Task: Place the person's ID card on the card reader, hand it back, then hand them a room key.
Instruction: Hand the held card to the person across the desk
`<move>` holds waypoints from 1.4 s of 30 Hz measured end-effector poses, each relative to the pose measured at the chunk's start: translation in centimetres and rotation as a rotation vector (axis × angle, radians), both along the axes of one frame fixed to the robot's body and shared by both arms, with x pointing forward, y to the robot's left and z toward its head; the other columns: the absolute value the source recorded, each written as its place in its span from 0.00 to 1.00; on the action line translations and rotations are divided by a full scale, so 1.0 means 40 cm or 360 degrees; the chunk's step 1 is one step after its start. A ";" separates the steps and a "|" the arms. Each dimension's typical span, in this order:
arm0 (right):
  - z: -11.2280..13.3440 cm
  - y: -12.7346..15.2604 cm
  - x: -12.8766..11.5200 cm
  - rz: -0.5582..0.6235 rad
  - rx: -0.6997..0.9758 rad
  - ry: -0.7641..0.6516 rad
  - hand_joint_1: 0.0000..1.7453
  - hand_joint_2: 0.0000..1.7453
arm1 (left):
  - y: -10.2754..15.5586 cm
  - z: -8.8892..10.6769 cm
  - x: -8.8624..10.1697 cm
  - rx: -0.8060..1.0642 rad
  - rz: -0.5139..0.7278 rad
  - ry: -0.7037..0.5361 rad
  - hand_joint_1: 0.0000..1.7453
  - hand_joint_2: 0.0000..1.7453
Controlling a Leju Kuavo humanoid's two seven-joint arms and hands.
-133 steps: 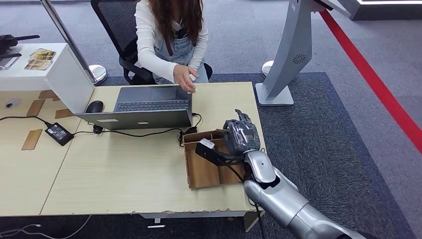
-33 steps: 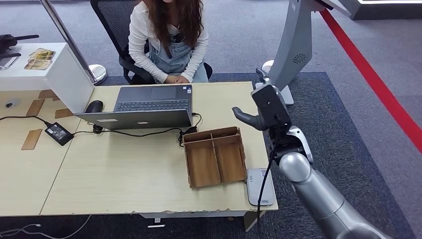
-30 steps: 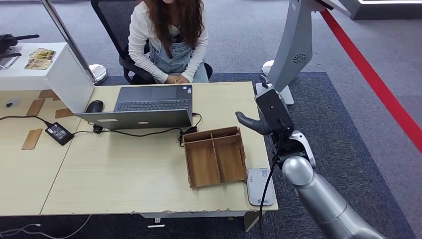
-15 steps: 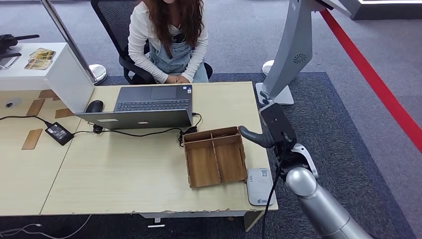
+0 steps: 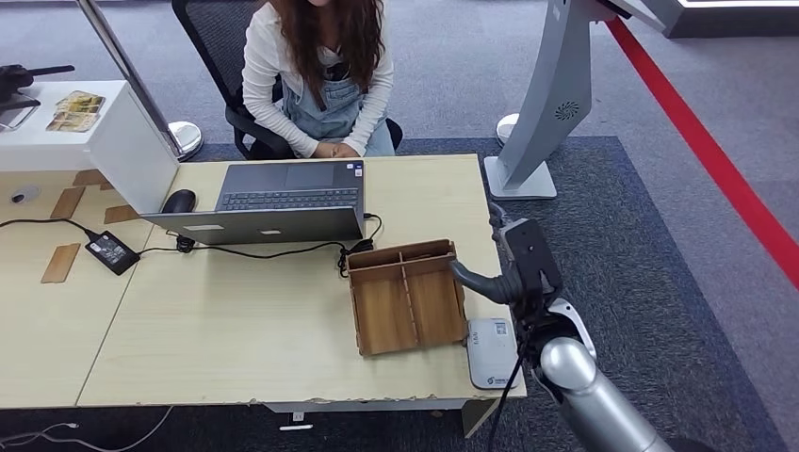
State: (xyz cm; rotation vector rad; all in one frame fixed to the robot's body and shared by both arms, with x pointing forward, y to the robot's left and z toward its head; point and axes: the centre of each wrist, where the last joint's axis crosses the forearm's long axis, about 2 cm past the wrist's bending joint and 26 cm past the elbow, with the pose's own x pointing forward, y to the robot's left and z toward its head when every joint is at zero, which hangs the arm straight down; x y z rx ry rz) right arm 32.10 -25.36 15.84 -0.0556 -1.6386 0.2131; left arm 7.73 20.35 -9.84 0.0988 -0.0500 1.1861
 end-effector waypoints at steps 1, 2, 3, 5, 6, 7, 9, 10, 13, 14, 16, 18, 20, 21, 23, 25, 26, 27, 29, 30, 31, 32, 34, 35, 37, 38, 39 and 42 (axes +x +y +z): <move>-0.008 0.001 -0.008 -0.0008 0.0021 0.0014 0.00 1.00 | 0.000 0.000 0.000 0.0001 0.0007 0.0000 0.00 0.00; -0.015 0.002 -0.016 -0.0018 0.0038 0.0026 0.00 1.00 | -0.001 0.000 0.000 0.0001 0.0013 0.0001 0.00 0.00; -0.021 0.002 -0.023 -0.0028 0.0051 0.0036 0.00 1.00 | -0.001 0.000 0.000 0.0000 0.0018 0.0002 0.00 0.00; -0.030 -0.001 -0.035 -0.0054 0.0075 0.0052 0.00 1.00 | -0.002 0.000 0.000 -0.0002 0.0026 0.0005 0.00 0.00; -0.034 -0.002 -0.040 -0.0066 0.0085 0.0059 0.00 1.00 | -0.003 0.000 0.000 -0.0003 0.0029 0.0007 0.00 0.00; -0.038 -0.004 -0.046 -0.0080 0.0096 0.0066 0.00 1.00 | -0.003 0.001 0.000 -0.0003 0.0032 0.0009 0.00 0.00; -0.046 -0.007 -0.058 -0.0106 0.0117 0.0077 0.00 1.00 | -0.004 0.001 0.000 -0.0004 0.0040 0.0014 0.00 0.00; -0.049 -0.008 -0.064 -0.0122 0.0129 0.0081 0.00 1.00 | -0.005 0.001 0.000 -0.0004 0.0044 0.0017 0.00 0.00; -0.054 -0.012 -0.078 -0.0170 0.0159 0.0082 0.00 1.00 | -0.006 0.001 0.000 0.0000 0.0055 0.0020 0.00 0.00; -0.056 -0.013 -0.082 -0.0185 0.0166 0.0081 0.00 1.00 | -0.006 0.001 0.000 0.0001 0.0059 0.0021 0.00 0.00; -0.059 -0.016 -0.091 -0.0212 0.0182 0.0080 0.00 1.00 | -0.008 0.002 0.000 0.0001 0.0068 0.0022 0.00 0.00; -0.062 -0.018 -0.098 -0.0240 0.0196 0.0078 0.00 1.00 | -0.008 0.002 0.000 0.0005 0.0076 0.0024 0.00 0.00; -0.064 -0.020 -0.103 -0.0260 0.0203 0.0078 0.00 1.00 | -0.009 0.002 0.001 0.0009 0.0078 0.0028 0.00 0.00; -0.065 -0.020 -0.105 -0.0267 0.0206 0.0078 0.00 1.00 | -0.010 0.002 0.001 0.0010 0.0079 0.0029 0.00 0.00; -0.065 -0.020 -0.109 -0.0273 0.0217 0.0076 0.00 1.00 | -0.011 0.002 0.001 0.0010 0.0080 0.0031 0.00 0.00; -0.066 -0.017 -0.113 -0.0274 0.0235 0.0065 0.00 1.00 | -0.011 0.003 0.001 0.0010 0.0080 0.0032 0.00 0.00; -0.068 -0.014 -0.115 -0.0272 0.0246 0.0057 0.00 1.00 | -0.011 0.003 0.001 0.0009 0.0080 0.0032 0.00 0.00; -0.070 -0.011 -0.117 -0.0269 0.0258 0.0048 0.00 1.00 | -0.012 0.003 0.002 0.0010 0.0080 0.0033 0.00 0.00; -0.074 -0.003 -0.122 -0.0260 0.0283 0.0029 0.00 1.00 | -0.013 0.003 0.002 0.0009 0.0078 0.0036 0.00 0.00; -0.075 0.000 -0.124 -0.0257 0.0296 0.0019 0.00 1.00 | -0.014 0.003 0.002 0.0008 0.0076 0.0037 0.00 0.00; -0.076 0.003 -0.125 -0.0255 0.0308 0.0011 0.00 1.00 | -0.014 0.003 0.002 0.0007 0.0075 0.0038 0.00 0.00; -0.077 0.005 -0.126 -0.0254 0.0320 0.0003 0.00 1.00 | -0.014 0.003 0.003 0.0006 0.0072 0.0038 0.00 0.00; -0.077 0.008 -0.128 -0.0254 0.0342 -0.0007 0.00 1.00 | -0.015 0.003 0.003 0.0003 0.0067 0.0040 0.00 0.00; -0.076 0.008 -0.129 -0.0256 0.0354 -0.0012 0.00 1.00 | -0.015 0.004 0.003 0.0002 0.0064 0.0041 0.00 0.00; -0.073 0.009 -0.130 -0.0258 0.0373 -0.0020 0.00 1.00 | -0.015 0.004 0.003 0.0001 0.0060 0.0043 0.00 0.00; -0.072 0.009 -0.130 -0.0257 0.0381 -0.0023 0.00 1.00 | -0.016 0.004 0.003 0.0000 0.0058 0.0043 0.00 0.00; -0.071 0.010 -0.131 -0.0257 0.0386 -0.0025 0.00 1.00 | -0.016 0.004 0.003 -0.0001 0.0057 0.0043 0.00 0.00; -0.071 0.012 -0.133 -0.0260 0.0399 -0.0022 0.00 1.00 | -0.017 0.004 0.003 -0.0002 0.0056 0.0043 0.00 0.00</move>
